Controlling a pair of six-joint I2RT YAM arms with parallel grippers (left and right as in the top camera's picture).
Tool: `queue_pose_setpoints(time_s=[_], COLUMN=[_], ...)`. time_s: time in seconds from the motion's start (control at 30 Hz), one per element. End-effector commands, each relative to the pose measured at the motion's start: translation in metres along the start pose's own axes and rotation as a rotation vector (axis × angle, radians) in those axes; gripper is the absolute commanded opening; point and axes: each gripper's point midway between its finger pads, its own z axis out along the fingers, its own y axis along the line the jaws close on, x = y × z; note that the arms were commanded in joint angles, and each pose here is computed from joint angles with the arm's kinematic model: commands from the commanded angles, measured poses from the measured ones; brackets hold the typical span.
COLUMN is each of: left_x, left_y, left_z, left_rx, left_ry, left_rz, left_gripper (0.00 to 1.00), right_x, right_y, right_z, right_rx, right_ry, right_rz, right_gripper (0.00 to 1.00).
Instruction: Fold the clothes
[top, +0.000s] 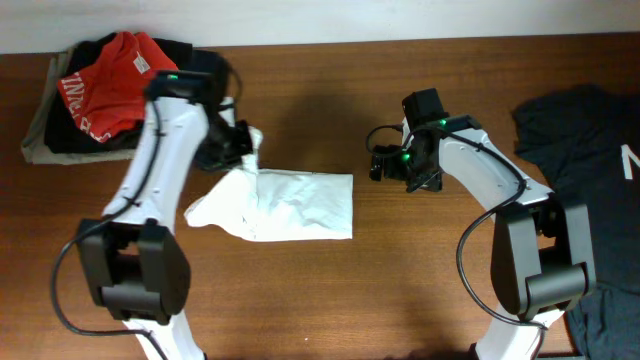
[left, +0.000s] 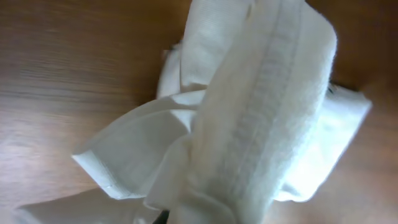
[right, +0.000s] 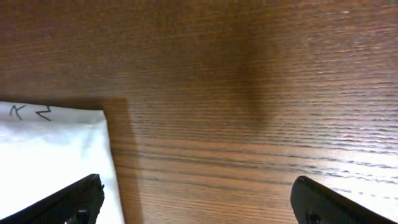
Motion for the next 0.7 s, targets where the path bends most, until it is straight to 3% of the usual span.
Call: queue_pose_setpoints(time_s=[0.0, 0.2, 0.67], left_x=[0.011, 0.041, 0.069], left_y=[-0.03, -0.07, -0.119], left_z=[0.003, 0.018, 0.083], left_rx=[-0.002, -0.005, 0.073], left_ry=[0.003, 0.034, 0.004], left_rz=[0.099, 0.209, 0.176], left_gripper=[0.0, 0.0, 0.02], right_x=[0.013, 0.011, 0.012], right_y=[0.008, 0.005, 0.008], right_z=[0.009, 0.008, 0.008], right_rx=[-0.015, -0.016, -0.03], right_ry=[0.037, 0.032, 0.036], right_rz=[-0.017, -0.01, -0.009], right_gripper=[1.0, 1.0, 1.0])
